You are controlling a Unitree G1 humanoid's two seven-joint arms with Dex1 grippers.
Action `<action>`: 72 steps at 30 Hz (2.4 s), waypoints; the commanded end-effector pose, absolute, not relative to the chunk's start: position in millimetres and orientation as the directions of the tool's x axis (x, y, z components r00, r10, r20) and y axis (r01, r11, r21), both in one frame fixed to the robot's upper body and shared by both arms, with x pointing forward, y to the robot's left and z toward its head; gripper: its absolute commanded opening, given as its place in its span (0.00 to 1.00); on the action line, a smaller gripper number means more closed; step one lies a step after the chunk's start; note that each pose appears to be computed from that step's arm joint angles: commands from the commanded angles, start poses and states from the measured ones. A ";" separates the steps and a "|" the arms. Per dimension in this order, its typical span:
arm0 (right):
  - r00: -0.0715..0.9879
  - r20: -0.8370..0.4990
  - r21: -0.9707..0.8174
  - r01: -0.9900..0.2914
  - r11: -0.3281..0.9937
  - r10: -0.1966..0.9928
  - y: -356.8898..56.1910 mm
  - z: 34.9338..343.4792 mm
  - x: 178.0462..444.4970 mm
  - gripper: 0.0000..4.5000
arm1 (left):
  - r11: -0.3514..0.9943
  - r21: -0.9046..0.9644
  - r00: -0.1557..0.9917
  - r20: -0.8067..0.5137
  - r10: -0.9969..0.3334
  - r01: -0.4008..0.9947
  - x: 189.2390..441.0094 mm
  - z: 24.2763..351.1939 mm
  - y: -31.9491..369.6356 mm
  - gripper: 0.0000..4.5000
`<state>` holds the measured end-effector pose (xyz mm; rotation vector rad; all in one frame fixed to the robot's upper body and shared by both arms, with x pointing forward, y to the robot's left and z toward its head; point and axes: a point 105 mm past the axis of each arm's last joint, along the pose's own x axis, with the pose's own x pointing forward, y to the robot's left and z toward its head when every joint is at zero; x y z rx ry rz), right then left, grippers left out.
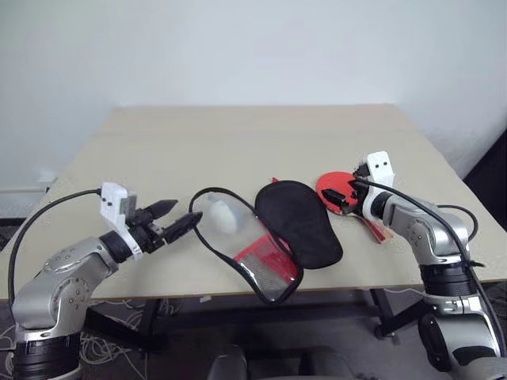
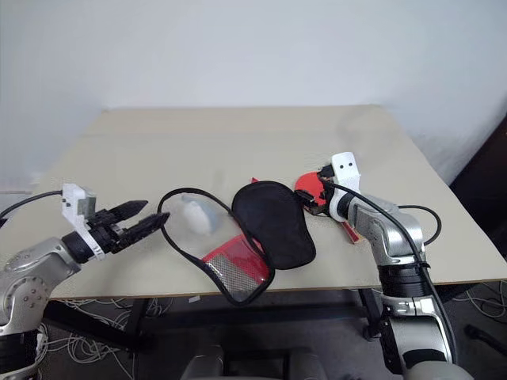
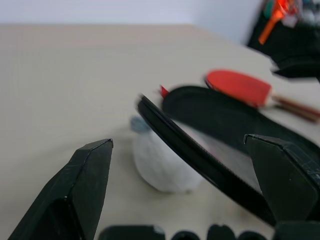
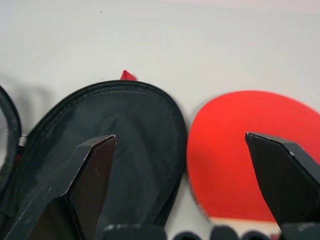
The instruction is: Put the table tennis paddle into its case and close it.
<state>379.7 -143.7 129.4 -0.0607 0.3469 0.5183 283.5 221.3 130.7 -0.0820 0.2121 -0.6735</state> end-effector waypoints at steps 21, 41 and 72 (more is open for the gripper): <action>0.773 -0.558 -0.127 -0.438 0.890 0.301 -217.5 84.6 381.5 1.00 | 0.689 0.015 0.689 -0.007 -0.725 0.725 259.9 196.5 224.9 1.00; 0.741 -0.617 -0.084 -0.396 0.915 0.264 -222.6 64.3 373.5 0.26 | 0.705 0.018 0.705 -0.024 -0.709 0.709 255.8 190.1 220.4 1.00; 0.705 -0.530 0.012 -0.549 0.835 0.471 -86.4 81.0 335.2 0.26 | 0.720 0.016 0.720 -0.024 -0.693 0.694 261.2 189.6 217.5 1.00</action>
